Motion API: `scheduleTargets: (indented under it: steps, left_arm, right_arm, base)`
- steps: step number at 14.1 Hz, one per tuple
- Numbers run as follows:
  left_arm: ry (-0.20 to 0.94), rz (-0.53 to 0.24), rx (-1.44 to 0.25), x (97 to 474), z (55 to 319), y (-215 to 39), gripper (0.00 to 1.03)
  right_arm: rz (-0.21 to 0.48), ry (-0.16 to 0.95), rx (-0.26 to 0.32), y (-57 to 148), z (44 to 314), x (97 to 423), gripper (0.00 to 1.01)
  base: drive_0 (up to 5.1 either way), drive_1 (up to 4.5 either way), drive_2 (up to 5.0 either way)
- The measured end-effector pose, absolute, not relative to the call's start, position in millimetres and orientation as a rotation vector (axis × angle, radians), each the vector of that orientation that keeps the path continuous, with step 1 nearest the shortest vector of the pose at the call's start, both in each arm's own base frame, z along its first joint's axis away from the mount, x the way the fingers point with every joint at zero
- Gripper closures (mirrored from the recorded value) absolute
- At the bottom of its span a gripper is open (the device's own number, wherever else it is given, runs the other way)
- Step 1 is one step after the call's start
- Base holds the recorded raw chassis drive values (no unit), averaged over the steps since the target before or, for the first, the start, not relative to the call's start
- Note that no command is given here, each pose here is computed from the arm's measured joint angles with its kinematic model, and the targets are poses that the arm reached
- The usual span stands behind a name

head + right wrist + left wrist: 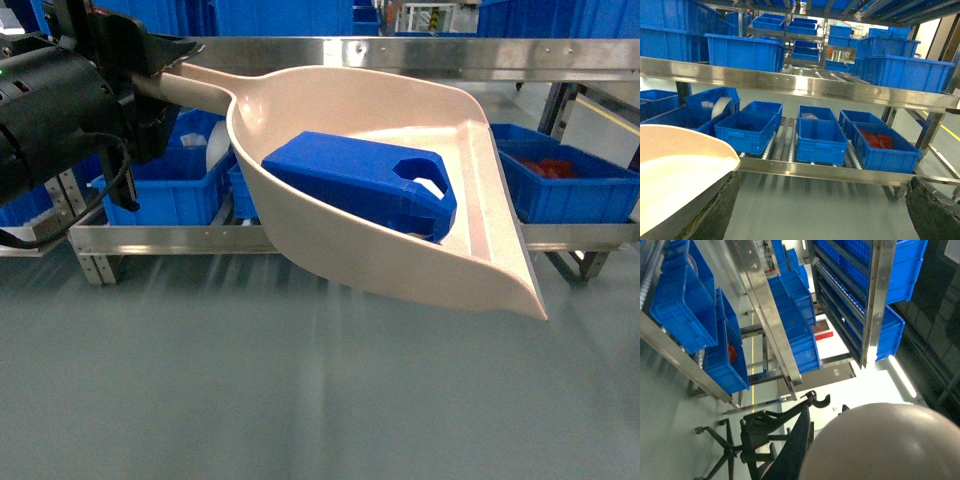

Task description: Place part in tray to right shelf

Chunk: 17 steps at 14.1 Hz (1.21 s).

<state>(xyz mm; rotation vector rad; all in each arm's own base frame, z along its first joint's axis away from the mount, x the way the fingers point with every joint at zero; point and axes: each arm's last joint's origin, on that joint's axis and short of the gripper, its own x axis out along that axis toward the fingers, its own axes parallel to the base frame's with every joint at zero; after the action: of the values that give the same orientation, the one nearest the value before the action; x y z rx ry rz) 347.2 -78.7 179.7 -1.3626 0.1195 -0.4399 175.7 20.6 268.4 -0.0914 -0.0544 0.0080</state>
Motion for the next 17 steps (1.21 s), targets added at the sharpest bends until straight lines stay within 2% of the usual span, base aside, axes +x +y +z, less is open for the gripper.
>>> scheduleTargets:
  steps: [3, 17]
  left_arm:
    - [0.101, -0.415, -1.365, 348.4, 179.5, -73.4, 0.90]
    - [0.109, -0.424, -1.364, 347.9, 179.5, -75.8, 0.90]
  right_arm:
    - [0.008, -0.057, -0.092, 20.6, 268.6, 175.7, 0.03]
    - [0.008, -0.056, -0.092, 20.6, 268.5, 175.7, 0.03]
  base:
    - [-1.5, -1.48, -1.5]
    - [0.0, 0.00, 0.0]
